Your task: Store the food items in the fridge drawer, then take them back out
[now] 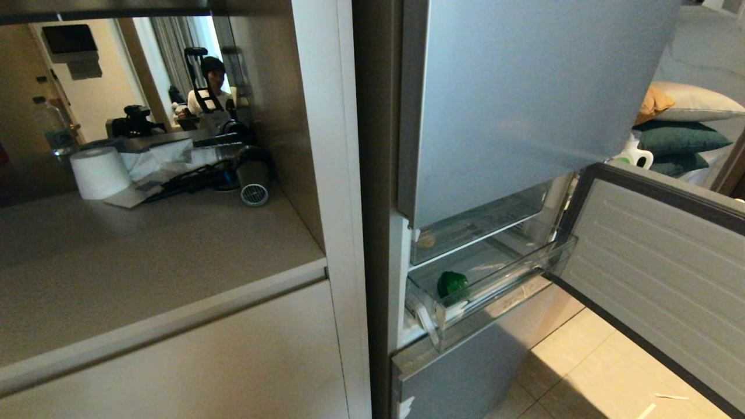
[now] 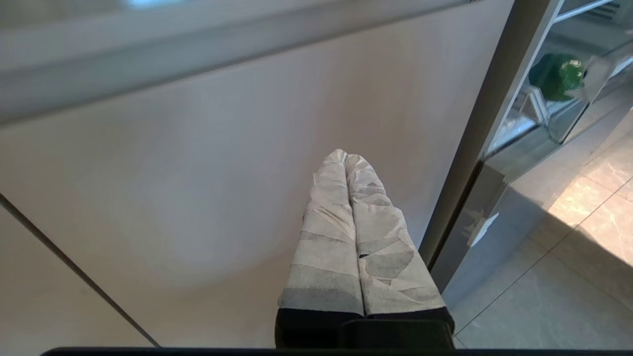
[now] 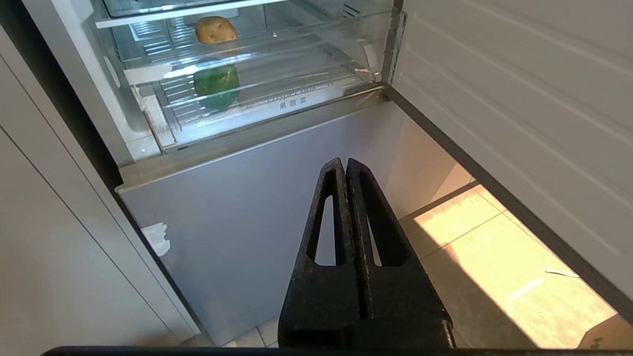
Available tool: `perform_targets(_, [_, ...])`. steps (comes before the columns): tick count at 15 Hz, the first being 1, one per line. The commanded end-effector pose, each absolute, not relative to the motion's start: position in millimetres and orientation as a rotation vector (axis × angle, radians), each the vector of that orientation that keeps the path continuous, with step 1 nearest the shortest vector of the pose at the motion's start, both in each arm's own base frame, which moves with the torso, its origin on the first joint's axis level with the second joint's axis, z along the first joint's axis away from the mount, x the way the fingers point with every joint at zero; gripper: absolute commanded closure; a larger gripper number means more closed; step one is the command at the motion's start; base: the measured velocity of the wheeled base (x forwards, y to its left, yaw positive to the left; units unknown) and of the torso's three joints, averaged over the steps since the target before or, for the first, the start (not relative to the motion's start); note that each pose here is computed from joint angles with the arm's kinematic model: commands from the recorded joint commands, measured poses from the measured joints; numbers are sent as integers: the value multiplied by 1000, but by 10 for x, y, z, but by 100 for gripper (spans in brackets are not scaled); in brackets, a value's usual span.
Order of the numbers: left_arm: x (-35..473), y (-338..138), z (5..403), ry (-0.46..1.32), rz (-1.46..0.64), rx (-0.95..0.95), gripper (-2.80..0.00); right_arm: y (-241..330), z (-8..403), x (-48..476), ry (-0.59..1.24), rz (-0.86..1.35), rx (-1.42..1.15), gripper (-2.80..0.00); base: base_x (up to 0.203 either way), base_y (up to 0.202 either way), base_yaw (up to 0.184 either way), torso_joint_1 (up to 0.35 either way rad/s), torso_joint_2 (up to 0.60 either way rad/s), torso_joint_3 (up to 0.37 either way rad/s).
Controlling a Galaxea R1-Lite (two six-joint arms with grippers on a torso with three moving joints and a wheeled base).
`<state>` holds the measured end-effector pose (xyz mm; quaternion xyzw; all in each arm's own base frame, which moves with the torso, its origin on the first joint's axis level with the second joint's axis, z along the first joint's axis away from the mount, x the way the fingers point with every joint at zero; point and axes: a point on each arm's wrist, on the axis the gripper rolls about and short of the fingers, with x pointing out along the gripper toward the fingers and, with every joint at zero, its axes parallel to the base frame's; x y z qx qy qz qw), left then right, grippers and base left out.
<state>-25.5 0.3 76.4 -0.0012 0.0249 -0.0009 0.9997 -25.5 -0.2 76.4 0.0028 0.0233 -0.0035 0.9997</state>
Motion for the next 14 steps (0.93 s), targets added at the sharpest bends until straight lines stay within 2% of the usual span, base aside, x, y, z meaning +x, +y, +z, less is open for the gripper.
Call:
perform_targets(1, [-255,3,763,51,-1,-3,0,-2,764,-257,46,-8,6,0,0,0,0,151,-312,-156])
perform_targets(7, [-254,3,762,52,-3,-3,0,-2,764,-257,46,-8,6,0,0,0,0,97,-212,-107])
perform_targets(14, [-255,3,762,52,-3,-3,0,-3,875,-286,14,-14,-89,0,0,0,0,0,0,0])
